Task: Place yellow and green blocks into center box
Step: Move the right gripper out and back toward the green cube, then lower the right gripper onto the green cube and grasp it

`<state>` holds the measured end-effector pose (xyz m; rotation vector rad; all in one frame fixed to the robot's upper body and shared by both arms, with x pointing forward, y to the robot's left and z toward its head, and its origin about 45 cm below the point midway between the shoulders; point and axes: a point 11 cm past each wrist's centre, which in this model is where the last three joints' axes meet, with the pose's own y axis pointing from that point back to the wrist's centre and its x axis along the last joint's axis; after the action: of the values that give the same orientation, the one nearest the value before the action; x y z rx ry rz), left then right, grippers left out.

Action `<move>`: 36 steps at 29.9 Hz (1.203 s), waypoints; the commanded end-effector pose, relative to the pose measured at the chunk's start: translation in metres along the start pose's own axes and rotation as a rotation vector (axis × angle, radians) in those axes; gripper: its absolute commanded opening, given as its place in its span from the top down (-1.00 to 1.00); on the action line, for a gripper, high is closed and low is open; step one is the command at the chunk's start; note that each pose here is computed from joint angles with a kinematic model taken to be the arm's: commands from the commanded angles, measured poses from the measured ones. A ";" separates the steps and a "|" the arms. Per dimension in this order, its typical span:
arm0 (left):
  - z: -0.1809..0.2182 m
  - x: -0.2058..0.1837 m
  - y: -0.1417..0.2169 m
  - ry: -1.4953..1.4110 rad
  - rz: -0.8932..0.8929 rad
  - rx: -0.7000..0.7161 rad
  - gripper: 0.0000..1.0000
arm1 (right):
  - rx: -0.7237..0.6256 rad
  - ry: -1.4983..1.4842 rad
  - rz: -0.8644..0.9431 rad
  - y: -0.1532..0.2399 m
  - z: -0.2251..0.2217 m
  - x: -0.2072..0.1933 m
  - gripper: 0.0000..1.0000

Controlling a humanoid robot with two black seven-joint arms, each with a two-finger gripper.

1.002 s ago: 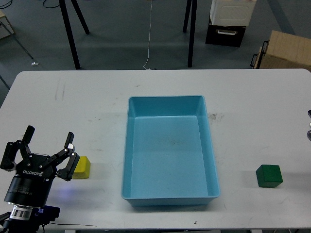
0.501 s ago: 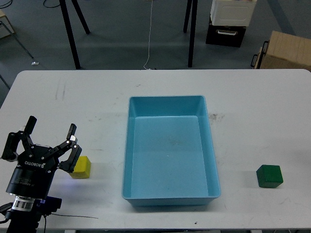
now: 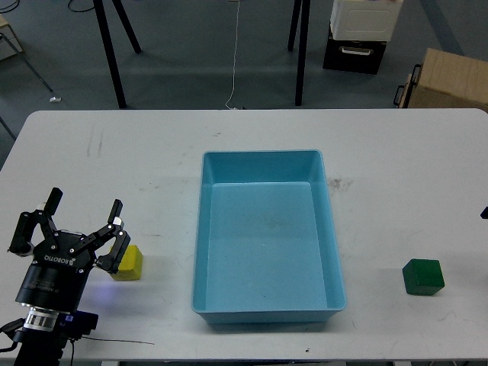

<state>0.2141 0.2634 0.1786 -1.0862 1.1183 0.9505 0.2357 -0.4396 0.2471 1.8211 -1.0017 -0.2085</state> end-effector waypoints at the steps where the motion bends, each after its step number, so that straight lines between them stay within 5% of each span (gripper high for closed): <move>1: -0.003 0.003 0.001 0.003 0.008 0.006 -1.00 | -0.027 -0.028 0.014 -0.013 0.017 0.003 -0.99; 6: -0.005 0.006 0.002 0.007 0.020 0.011 -1.00 | -0.018 -0.145 0.126 -0.029 0.031 0.046 -1.00; 12: -0.005 0.006 0.001 0.006 0.018 0.016 -1.00 | -0.054 -0.056 0.094 -0.050 0.011 0.052 -1.00; 22: -0.007 0.007 0.001 0.008 0.019 0.018 -1.00 | -0.152 0.324 -0.085 -0.068 -0.052 0.010 -1.00; 29: -0.007 0.007 0.002 0.010 0.023 0.012 -1.00 | -0.237 0.620 -0.225 -0.064 -0.047 -0.038 -1.00; 36: -0.006 0.009 0.005 0.012 0.032 0.007 -1.00 | -0.183 0.696 -0.247 -0.078 -0.080 -0.054 -1.00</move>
<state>0.2098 0.2583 0.1688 -1.0719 1.1498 0.9636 0.2783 -0.3520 0.2050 1.6438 -0.2904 0.1360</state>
